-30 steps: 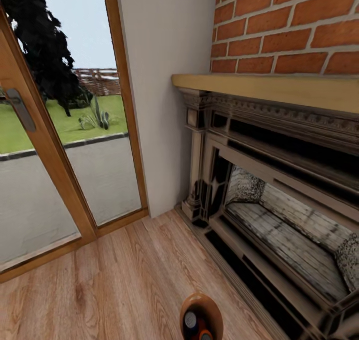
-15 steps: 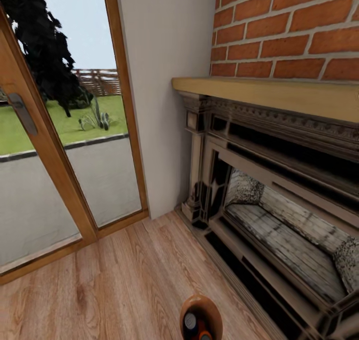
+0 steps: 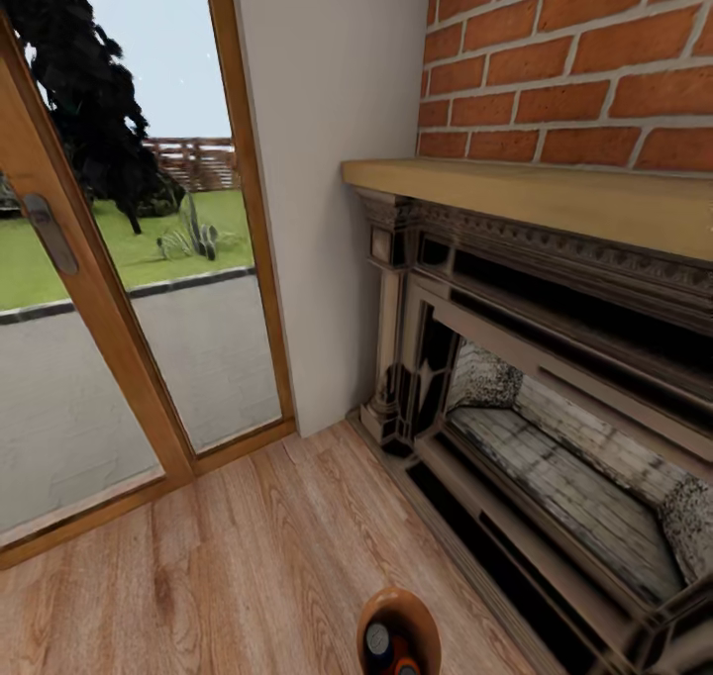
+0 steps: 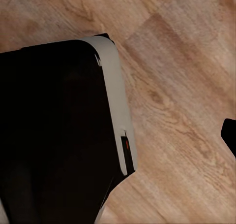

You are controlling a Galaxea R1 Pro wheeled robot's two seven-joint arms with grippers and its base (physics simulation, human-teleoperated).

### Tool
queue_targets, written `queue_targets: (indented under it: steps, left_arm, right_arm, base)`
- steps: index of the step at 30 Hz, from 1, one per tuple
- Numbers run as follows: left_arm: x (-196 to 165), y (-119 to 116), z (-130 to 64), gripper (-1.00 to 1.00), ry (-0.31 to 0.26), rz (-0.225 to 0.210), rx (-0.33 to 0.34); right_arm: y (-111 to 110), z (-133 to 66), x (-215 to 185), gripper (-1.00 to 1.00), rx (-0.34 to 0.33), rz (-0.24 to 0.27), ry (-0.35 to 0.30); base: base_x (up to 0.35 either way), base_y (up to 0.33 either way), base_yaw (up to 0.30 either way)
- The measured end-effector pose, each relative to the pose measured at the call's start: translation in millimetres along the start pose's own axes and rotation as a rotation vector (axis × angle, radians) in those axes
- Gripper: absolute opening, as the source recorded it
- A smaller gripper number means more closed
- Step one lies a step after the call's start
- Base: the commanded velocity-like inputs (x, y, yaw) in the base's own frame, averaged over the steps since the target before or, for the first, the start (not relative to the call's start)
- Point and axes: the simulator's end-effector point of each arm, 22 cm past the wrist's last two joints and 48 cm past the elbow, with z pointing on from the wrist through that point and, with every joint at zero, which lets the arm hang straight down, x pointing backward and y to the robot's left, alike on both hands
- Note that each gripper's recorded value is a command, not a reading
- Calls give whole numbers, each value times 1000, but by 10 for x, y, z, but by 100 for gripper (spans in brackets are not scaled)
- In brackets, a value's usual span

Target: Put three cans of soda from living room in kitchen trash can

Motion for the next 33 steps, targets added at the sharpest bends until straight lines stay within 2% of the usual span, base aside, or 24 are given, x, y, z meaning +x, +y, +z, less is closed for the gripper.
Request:
queue_targets:
  steps: [2,3,8,13,33]
  left_arm:
    - [100,11,-37,100,37,0,2]
    - [275,24,-81,100,88,-3,4]
    - [360,10,-167,100,115,-12,17]
    - [389,-19,-240,100,124,-13,28]
    - [311,-202,-470,100,102,-25,55]
  right_arm:
    - [3,-27,2,100,2,0,1]
    - [25,-35,10,100,1,2,2]
    - [45,-100,9,100,0,4,2]
    - [84,-159,16,100,-4,4,5]
    - [181,-392,31,100,-14,6,8]
  base:
    - [0,0,0]
    - [0,0,0]
    - [0,0,0]
    - [0,0,0]
    - [0,0,0]
